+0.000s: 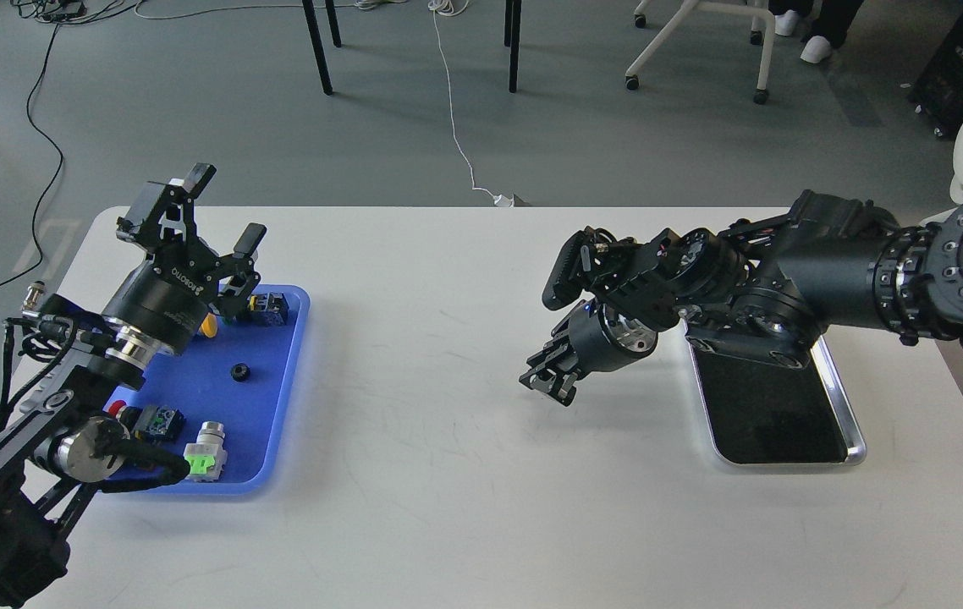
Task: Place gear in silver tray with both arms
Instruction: 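Close the right gripper on the black gear, then carry the gear over the silver tray and release it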
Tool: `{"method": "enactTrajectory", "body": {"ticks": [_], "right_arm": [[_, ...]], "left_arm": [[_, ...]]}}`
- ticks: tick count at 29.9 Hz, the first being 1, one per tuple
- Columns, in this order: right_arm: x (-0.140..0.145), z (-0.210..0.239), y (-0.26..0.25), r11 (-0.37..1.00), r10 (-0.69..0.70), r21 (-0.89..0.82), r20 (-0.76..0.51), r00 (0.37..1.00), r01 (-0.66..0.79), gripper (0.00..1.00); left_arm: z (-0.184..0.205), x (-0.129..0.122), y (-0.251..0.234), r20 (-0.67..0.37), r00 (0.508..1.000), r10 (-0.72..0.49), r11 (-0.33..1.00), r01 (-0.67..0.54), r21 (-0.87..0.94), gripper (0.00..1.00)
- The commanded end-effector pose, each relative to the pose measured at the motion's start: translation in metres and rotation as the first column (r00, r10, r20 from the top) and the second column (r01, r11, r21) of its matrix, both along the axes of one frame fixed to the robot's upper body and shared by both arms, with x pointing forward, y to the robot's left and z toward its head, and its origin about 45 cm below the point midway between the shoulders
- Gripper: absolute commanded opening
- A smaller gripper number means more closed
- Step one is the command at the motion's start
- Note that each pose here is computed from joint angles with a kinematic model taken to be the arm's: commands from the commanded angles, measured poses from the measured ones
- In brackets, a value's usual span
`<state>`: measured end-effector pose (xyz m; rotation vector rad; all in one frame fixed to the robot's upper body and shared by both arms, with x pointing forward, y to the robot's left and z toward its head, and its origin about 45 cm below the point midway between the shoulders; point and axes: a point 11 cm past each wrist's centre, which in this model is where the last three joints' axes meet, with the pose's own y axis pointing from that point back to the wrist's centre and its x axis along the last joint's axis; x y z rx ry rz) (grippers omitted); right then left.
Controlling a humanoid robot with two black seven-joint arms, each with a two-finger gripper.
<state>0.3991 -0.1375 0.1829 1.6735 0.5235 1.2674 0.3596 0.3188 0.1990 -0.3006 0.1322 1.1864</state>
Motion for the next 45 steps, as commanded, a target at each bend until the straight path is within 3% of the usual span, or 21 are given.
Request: {"method": "enactTrajectory", "body": {"ticks": [1,6,13,20,28,31,39,45], "right_arm": [[0.021,0.025,-0.049,0.995,-0.094,-0.013,0.059,0.994,0.095,0.18],[0.031,0.039,-0.133,0.974,-0.201,-0.079,0.126,0.971,0.212,0.18],[0.013,0.016,-0.209,0.928,-0.334,-0.136,0.105,0.937,0.347,0.19],[-0.004,-0.015,-0.229,0.910,-0.372,-0.170,0.067,0.926,0.378,0.21],[0.000,-0.024,-0.226,0.909,-0.367,-0.182,0.077,0.927,0.375,0.22],[0.000,-0.024,-0.225,0.910,-0.366,-0.183,0.075,0.928,0.373,0.30],[-0.001,-0.024,-0.224,0.908,-0.384,-0.148,0.071,0.920,0.391,0.95],[0.019,0.008,-0.195,0.875,-0.480,0.110,0.056,0.876,0.472,0.97]], "left_arm": [[0.001,0.001,-0.001,0.004,1.000,-0.001,1.000,0.001,-0.001,0.98],[0.000,0.001,-0.004,0.002,1.000,-0.005,1.000,0.005,-0.010,0.98],[-0.003,0.001,-0.011,-0.004,1.000,-0.012,1.000,0.012,-0.023,0.98],[-0.002,0.002,-0.013,-0.002,1.000,-0.016,1.000,0.016,-0.027,0.98],[-0.002,0.002,-0.013,-0.001,1.000,-0.015,1.000,0.015,-0.027,0.98],[0.000,0.002,-0.014,0.002,1.000,-0.018,0.999,0.018,-0.027,0.98],[0.000,0.001,-0.013,0.002,1.000,-0.020,0.999,0.020,-0.025,0.98],[0.000,0.001,-0.012,0.001,1.000,-0.020,1.000,0.020,-0.020,0.98]]}}
